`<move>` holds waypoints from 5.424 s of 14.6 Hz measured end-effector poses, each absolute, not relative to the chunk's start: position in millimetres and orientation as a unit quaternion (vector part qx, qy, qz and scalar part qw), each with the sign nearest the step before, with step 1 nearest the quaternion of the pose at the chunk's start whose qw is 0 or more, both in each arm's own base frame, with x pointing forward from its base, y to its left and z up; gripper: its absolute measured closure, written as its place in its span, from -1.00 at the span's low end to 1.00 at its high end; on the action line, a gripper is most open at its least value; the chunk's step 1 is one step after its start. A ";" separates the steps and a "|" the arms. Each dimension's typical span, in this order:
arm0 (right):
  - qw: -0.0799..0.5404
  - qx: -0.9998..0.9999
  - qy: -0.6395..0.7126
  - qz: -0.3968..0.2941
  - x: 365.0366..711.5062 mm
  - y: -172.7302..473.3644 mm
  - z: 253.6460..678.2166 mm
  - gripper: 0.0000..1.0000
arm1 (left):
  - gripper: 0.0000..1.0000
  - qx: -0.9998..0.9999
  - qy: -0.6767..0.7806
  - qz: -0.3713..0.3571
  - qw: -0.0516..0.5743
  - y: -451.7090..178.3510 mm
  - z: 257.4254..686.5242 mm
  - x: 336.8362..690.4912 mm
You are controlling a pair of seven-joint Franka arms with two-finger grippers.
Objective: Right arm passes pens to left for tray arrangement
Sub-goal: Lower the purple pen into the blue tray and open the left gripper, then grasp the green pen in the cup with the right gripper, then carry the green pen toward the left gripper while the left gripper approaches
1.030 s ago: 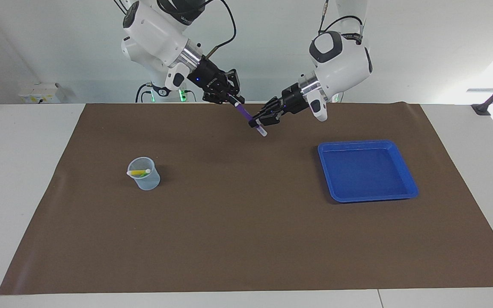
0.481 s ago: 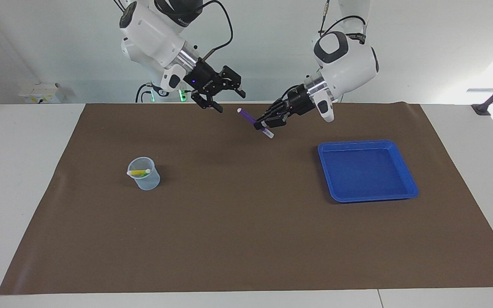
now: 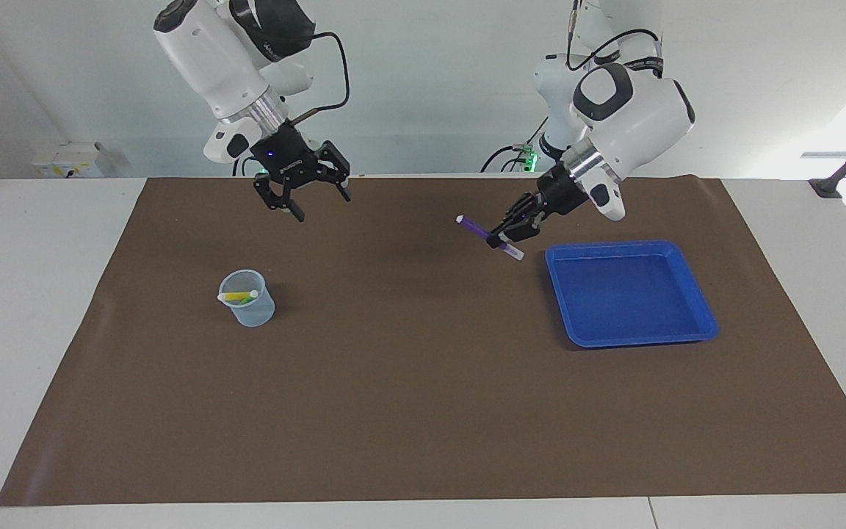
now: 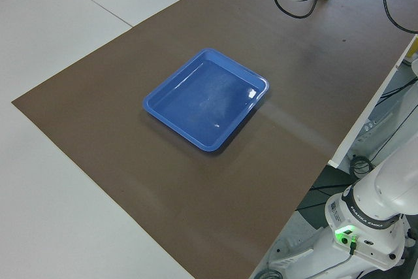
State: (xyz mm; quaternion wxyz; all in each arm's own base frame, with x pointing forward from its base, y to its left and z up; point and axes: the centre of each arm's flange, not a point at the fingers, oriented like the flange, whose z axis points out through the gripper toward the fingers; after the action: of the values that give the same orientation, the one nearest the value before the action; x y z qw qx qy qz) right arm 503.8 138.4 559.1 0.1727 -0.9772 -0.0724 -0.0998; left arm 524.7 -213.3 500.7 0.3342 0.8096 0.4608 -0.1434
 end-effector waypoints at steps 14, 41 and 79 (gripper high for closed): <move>-0.029 -0.961 -0.276 0.011 597.8 84.4 421.5 -0.29 | 0.64 0.976 0.154 -0.112 0.108 -44.2 364.6 531.6; -0.030 -0.964 -0.263 0.008 575.0 49.6 386.4 0.33 | -1.00 0.992 0.039 -0.115 0.025 -78.5 308.7 551.9; 0.337 -0.892 0.288 -0.085 448.8 346.8 574.0 0.65 | -1.00 0.609 0.702 -0.315 0.191 -277.8 572.9 506.9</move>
State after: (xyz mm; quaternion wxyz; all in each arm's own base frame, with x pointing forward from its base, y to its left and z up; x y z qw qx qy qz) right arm 448.8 346.8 574.0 0.3372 -0.8923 0.2879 -0.0849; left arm 506.9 -277.8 572.9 0.1914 0.6093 0.7022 -0.3149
